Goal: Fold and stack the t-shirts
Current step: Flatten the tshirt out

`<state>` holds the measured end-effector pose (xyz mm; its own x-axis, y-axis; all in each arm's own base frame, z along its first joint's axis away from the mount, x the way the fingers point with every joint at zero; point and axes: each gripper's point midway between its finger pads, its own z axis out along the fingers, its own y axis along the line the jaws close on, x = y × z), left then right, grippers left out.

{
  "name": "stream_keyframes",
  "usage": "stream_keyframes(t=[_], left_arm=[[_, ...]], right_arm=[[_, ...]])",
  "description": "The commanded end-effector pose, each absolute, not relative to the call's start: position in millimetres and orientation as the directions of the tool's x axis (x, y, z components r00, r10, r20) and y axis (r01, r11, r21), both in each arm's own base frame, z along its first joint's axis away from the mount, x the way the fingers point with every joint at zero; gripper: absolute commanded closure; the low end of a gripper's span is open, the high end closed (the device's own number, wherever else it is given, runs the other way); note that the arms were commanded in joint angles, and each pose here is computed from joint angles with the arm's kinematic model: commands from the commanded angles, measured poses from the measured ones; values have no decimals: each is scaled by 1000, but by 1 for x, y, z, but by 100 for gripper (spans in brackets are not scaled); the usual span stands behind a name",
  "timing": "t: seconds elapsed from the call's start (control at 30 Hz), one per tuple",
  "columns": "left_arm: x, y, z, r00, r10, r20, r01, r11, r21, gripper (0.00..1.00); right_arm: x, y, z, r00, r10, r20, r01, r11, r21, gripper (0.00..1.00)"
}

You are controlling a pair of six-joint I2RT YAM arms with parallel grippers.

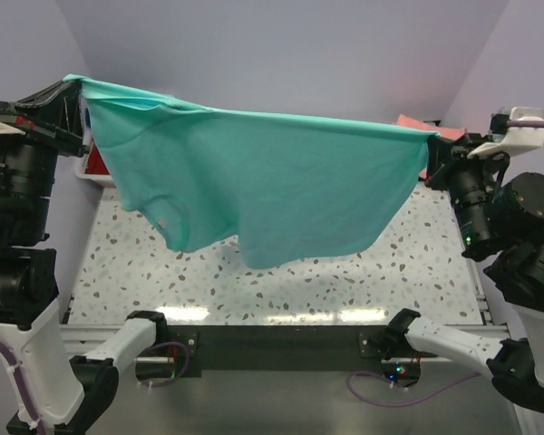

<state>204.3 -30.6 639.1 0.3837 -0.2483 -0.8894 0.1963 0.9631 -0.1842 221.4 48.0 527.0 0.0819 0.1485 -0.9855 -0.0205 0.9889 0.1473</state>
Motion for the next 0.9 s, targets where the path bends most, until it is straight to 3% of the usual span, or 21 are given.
stream_keyframes(t=[0.0,0.17,0.33,0.57,0.87], left_arm=[[247,-14,628,370,-230,-900,89,973,-212,100],[319,-18,584,256,-241,-936,57,971,-234,100],[360,-13,575,227,-238,-944,11,970,-242,100],[350,-8,624,329,-232,-915,8,970,-243,100],[322,-10,638,362,-237,-901,39,970,-240,100]], right_arm=[[236,40,507,69,110,-992,100,988,116,100],[273,56,467,-1,8,-1000,223,975,7,100],[293,66,474,26,-26,-999,256,966,-19,100],[296,67,488,58,-17,-998,256,967,-1,100],[274,56,512,117,26,-993,190,981,48,100]])
